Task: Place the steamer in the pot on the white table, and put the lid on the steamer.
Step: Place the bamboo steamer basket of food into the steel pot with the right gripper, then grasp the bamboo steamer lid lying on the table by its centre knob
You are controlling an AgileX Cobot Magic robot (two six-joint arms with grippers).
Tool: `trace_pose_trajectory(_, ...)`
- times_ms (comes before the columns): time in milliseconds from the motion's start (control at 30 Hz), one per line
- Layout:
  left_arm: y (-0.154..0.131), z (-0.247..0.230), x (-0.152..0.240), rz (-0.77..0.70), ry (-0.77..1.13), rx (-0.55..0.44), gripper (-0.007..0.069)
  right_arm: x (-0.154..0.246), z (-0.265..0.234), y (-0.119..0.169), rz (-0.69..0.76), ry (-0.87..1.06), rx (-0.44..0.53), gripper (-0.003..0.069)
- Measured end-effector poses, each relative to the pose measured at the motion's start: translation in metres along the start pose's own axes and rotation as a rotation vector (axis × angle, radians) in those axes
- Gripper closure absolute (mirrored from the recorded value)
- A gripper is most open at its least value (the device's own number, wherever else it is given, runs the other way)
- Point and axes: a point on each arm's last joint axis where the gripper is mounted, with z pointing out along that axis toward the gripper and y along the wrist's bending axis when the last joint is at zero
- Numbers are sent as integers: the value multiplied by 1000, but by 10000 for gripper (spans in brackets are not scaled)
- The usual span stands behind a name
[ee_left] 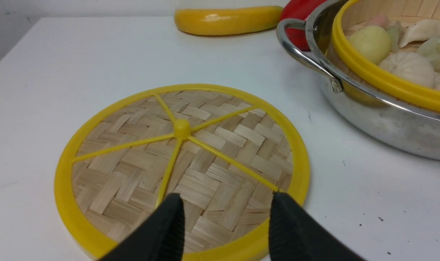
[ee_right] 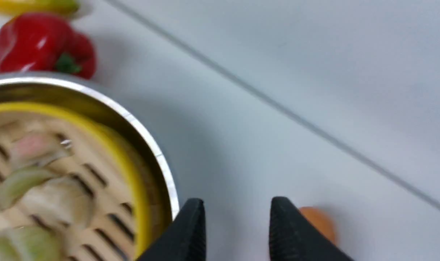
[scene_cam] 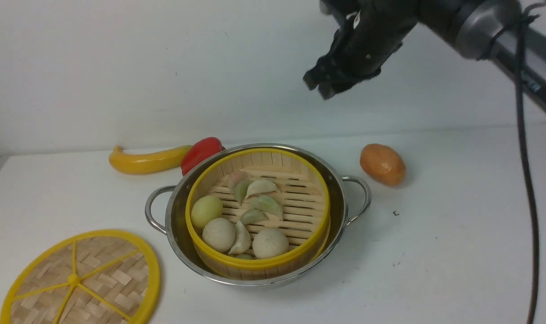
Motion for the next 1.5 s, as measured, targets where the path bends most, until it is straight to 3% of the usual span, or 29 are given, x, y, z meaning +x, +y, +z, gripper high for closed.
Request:
trace_pose_trajectory(67, 0, 0, 0, 0, 0, 0, 314, -8, -31, -13, 10, -55, 119, 526)
trace_pose_trajectory(233, 0, 0, 0, 0, 0, 0, 314, -14, -79, -29, 71, -137, 229, 683)
trace_pose_trajectory(467, 0, 0, 0, 0, 0, 0, 314, -17, -121, -28, 141, -212, 180, 692)
trace_pose_trajectory(833, 0, 0, 0, 0, 0, 0, 314, -20, -145, -9, 224, -259, -45, 692)
trace_pose_trajectory(1133, 0, 0, 0, 0, 0, 0, 314, -20, -146, -8, 237, -259, -58, 690)
trace_pose_trajectory(1267, 0, 0, 0, 0, 0, 0, 314, -19, -155, -13, 159, -275, 11, 687)
trace_pose_trajectory(1367, 0, 0, 0, 0, 0, 0, 314, -17, -177, -16, 127, -310, 48, 687)
trace_pose_trajectory(1500, 0, 0, 0, 0, 0, 0, 314, -6, -243, -17, 96, -451, 66, 683)
